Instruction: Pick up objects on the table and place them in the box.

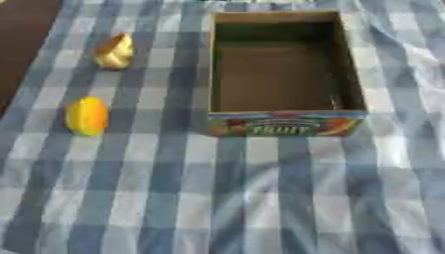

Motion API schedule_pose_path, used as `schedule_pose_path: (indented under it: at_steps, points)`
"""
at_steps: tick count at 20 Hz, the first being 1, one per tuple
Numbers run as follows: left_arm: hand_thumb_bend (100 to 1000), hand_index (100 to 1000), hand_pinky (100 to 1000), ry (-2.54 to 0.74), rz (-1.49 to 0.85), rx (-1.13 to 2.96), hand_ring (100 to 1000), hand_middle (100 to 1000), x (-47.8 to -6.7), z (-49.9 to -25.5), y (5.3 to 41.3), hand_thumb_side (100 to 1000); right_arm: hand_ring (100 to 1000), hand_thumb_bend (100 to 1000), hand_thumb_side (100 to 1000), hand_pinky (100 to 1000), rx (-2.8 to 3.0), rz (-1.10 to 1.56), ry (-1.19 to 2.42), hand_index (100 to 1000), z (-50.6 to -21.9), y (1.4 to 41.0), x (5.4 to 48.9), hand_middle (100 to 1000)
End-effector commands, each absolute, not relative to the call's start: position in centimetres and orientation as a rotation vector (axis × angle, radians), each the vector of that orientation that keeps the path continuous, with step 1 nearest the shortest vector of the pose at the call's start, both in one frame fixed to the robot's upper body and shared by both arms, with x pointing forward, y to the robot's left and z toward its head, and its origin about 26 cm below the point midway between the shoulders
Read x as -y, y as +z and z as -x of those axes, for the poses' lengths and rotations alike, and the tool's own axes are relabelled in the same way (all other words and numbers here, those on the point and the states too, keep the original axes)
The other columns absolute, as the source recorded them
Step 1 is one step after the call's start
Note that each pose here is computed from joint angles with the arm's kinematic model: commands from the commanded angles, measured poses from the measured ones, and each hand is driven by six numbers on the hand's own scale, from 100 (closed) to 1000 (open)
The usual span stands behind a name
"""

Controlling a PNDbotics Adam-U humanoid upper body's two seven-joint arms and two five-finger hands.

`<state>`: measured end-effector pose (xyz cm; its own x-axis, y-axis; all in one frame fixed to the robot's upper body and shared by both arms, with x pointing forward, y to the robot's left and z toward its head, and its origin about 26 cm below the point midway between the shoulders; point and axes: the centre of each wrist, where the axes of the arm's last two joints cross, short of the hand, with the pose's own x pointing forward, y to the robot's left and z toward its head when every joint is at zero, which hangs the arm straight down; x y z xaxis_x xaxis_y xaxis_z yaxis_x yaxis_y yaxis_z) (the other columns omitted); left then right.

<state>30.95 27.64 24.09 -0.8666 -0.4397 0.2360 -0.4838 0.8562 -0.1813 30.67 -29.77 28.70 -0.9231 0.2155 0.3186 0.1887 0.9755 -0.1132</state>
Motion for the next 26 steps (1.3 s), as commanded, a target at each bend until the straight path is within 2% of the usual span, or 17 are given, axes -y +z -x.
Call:
schedule_pose_path:
  at_steps: [1, 6, 11, 14, 15, 19, 24, 26]
  points:
    - [287, 901, 776, 0.327, -0.716, 2.882, 774, 781, -27.8, -30.6, 25.1, 294, 879, 100, 649, 780, 2.823, 0.304, 0.125, 764, -30.1, 29.7, 29.9, 722]
    - [269, 897, 773, 0.257, -0.779, 2.841, 767, 771, -28.6, -30.4, 25.0, 295, 879, 100, 650, 780, 2.828, 0.318, 0.111, 764, -30.1, 29.8, 30.1, 722]
    - [259, 918, 783, -0.146, -1.023, 2.633, 770, 777, -31.7, -29.1, 23.3, 284, 880, 100, 648, 781, 2.813, 0.355, 0.14, 764, -29.9, 29.7, 30.5, 721]
    - [295, 937, 794, -0.441, -1.131, 2.451, 781, 787, -33.6, -28.1, 22.5, 296, 880, 100, 648, 781, 2.809, 0.384, 0.153, 764, -29.8, 29.7, 30.9, 721]
    - [308, 954, 803, -0.552, -1.16, 2.372, 792, 797, -34.2, -27.8, 22.3, 335, 879, 100, 648, 781, 2.808, 0.394, 0.152, 764, -29.8, 29.7, 31.0, 721]
    - [356, 953, 828, -0.886, -1.24, 2.054, 819, 816, -36.0, -26.8, 22.2, 346, 876, 100, 636, 782, 2.814, 0.434, 0.165, 766, -29.6, 29.9, 31.5, 722]
    - [453, 946, 863, -1.109, -1.212, 1.742, 859, 839, -36.8, -26.4, 22.7, 340, 875, 100, 620, 783, 2.824, 0.461, 0.184, 767, -29.5, 30.2, 31.7, 722]
    - [497, 949, 876, -1.164, -1.167, 1.65, 873, 848, -36.8, -26.4, 22.8, 302, 875, 100, 621, 783, 2.823, 0.465, 0.185, 767, -29.5, 30.2, 31.8, 722]
